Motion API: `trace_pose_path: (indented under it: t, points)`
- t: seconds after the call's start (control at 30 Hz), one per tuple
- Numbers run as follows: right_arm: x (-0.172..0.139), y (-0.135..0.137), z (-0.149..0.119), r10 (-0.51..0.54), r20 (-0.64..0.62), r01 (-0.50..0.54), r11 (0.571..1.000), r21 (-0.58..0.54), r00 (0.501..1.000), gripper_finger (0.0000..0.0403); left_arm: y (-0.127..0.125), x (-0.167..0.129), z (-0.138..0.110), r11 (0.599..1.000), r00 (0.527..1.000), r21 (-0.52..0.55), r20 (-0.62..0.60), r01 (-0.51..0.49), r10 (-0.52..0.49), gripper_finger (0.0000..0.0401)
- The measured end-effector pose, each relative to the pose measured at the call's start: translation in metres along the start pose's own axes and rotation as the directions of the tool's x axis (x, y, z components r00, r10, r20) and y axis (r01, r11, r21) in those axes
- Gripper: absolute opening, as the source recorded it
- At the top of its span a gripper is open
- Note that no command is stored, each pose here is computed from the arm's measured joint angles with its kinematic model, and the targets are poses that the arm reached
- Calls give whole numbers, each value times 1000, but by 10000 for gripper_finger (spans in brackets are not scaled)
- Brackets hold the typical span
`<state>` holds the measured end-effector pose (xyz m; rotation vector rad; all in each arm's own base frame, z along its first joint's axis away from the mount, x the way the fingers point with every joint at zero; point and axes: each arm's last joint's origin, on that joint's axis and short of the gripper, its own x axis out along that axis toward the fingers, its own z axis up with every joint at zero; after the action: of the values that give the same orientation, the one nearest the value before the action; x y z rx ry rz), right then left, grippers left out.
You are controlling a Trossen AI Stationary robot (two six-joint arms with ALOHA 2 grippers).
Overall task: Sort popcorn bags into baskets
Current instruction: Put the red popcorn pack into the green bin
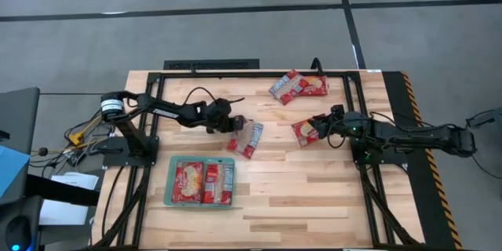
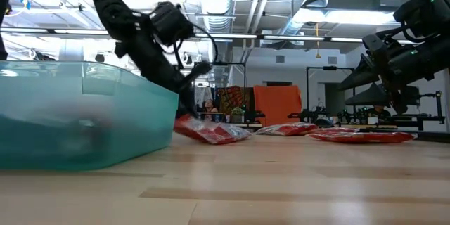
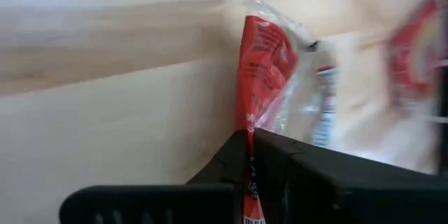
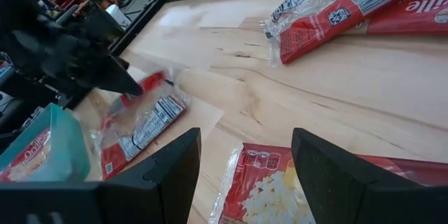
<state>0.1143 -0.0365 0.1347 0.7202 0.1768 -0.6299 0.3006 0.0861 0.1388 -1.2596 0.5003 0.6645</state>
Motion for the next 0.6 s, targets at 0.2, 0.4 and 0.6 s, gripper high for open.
trace_pose_path:
  t: [0.2, 0.4, 0.6]
  points:
    - [0, 0, 0, -5, 0, 5, 1000, -1, 1000, 249, -23, -29, 4, 992, 991, -23, 56, 122, -121, 0]
    - [0, 0, 0, -6, -2, 6, 1000, -2, 1000, 249, -48, -66, -6, 966, 966, -39, 66, 254, -251, 0]
    - [0, -1, -1, -12, -8, 12, 1000, -4, 1000, 249, -60, -103, -33, 955, 957, -64, 31, 289, -287, 0]
